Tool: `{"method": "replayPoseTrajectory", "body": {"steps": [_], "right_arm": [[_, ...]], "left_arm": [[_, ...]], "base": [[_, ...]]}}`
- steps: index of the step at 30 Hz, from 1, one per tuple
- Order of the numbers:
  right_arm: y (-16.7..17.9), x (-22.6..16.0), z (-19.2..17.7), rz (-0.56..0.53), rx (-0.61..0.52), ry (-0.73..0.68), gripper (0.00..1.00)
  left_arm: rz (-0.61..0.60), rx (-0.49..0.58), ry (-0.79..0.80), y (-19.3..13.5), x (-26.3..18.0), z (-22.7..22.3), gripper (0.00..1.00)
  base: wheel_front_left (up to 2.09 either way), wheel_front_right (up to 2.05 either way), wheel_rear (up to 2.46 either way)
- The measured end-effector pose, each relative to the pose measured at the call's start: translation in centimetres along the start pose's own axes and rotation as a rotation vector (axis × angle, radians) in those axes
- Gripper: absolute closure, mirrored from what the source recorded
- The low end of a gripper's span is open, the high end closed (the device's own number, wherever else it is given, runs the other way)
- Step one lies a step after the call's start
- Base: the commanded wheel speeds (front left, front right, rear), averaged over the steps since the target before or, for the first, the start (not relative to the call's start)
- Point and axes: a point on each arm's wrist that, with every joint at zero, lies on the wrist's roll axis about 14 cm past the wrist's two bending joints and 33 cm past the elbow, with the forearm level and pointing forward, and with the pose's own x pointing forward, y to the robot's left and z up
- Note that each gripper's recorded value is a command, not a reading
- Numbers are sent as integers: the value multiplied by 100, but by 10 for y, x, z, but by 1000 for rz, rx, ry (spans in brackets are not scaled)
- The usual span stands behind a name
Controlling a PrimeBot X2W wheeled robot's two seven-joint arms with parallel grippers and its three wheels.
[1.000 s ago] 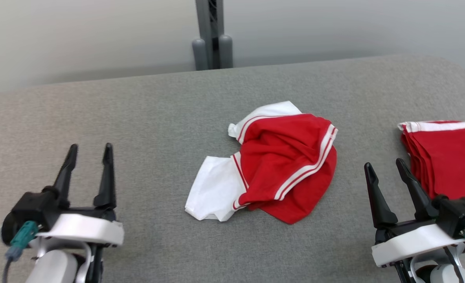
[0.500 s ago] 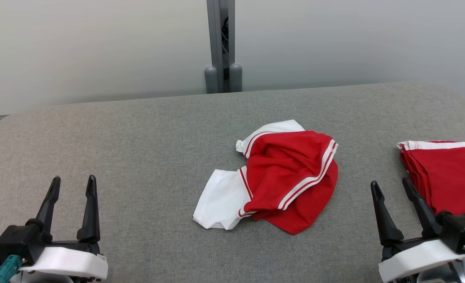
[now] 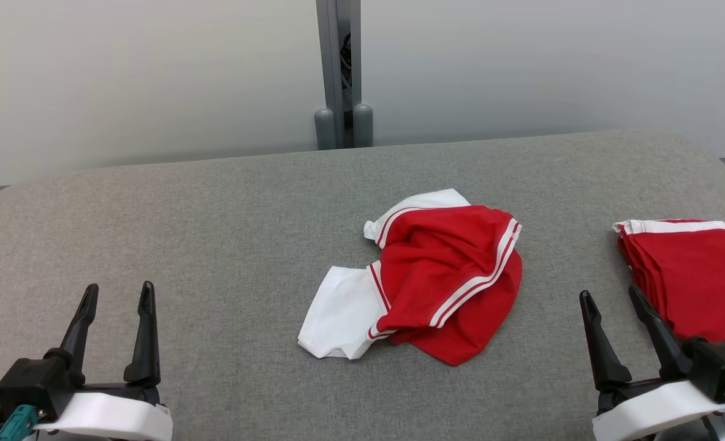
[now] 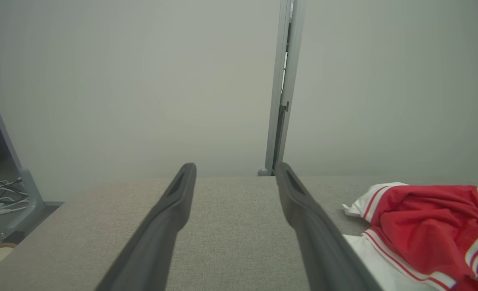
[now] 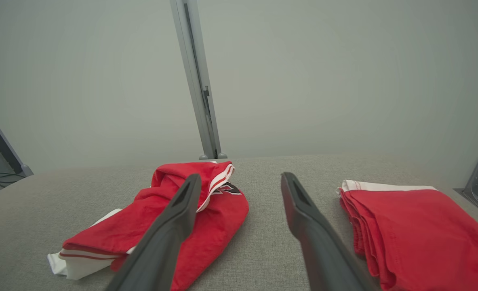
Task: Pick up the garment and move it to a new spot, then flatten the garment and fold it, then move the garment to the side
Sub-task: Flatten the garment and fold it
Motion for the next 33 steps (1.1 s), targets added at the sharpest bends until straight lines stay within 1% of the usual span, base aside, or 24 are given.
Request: {"method": "replayPoseTrajectory", "body": {"steps": [17,21,28,33], "right_arm": [[4,8,-9,13,22,29,0],[8,26,-20,32,23,65,0],[30,66,-57,119,15,176,0],[42,83,-80,158,25,232,0]], "left_arm": [[1,-7,16,-3,1,-4,0],[-5,-11,16,-6,9,-5,0],[-11,-23,44,-9,20,-18,0],[-8,-20,57,-6,25,-25,0]], "base": [[0,0,0],[0,0,0],[0,0,0],[0,0,0]]}}
